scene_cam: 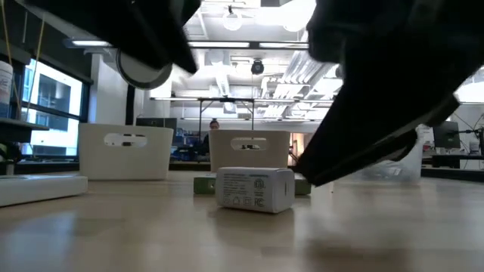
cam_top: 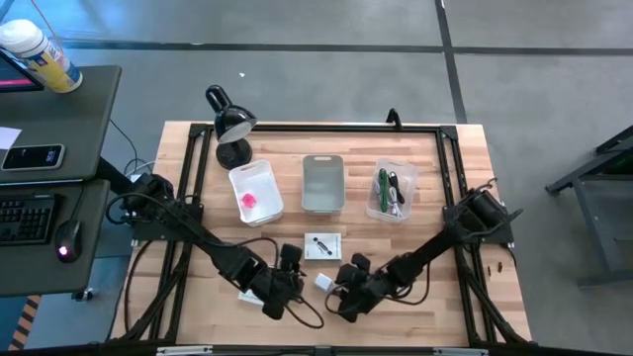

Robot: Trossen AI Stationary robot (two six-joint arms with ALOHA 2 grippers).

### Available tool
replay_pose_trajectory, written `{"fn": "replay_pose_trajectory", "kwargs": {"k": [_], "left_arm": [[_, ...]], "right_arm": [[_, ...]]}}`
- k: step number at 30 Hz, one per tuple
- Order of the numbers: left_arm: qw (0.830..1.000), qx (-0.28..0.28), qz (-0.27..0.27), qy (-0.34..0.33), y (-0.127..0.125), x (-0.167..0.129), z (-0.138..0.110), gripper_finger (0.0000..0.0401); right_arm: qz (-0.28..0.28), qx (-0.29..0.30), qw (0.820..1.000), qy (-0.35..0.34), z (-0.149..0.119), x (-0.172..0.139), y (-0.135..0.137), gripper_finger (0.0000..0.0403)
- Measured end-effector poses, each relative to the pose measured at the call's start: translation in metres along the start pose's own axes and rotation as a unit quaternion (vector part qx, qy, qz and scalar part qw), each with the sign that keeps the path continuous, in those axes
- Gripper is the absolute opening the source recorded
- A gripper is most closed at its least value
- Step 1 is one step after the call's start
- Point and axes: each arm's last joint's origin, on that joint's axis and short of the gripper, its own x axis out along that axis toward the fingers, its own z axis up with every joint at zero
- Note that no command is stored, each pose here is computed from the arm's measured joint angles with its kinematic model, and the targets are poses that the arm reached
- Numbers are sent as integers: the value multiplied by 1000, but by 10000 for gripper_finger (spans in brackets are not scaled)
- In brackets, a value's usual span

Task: Pick and place items into bin
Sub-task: Put the white charger adapter into the white bin

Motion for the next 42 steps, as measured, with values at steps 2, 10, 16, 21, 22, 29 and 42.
{"fn": "replay_pose_trajectory", "kwargs": {"k": [2, 10, 16, 21, 22, 29, 42], "left_arm": [[1000, 18, 1, -20, 1, 0, 4, 189], [998, 44, 11, -53, 16, 17, 12, 189], [995, 54, -48, -71, 21, 48, 14, 189], [994, 77, -62, -54, 20, 62, 11, 191], [993, 82, -61, -51, 19, 64, 11, 195], [992, 103, -59, -50, 17, 77, 15, 246], [995, 71, -64, -9, 34, 97, 4, 287]], "right_arm": [[-1, 5, 1000, -4, -2, -7, 4, 139], [-62, 13, 998, -11, -11, -50, 11, 139], [-62, 16, 998, -13, -17, -85, 20, 139], [-54, 28, 998, -13, -19, -99, 23, 139], [-51, 31, 998, -13, -20, -100, 24, 139], [-48, 42, 998, -9, -21, -101, 25, 139], [-46, 44, 998, -5, -21, -100, 25, 139]]}}
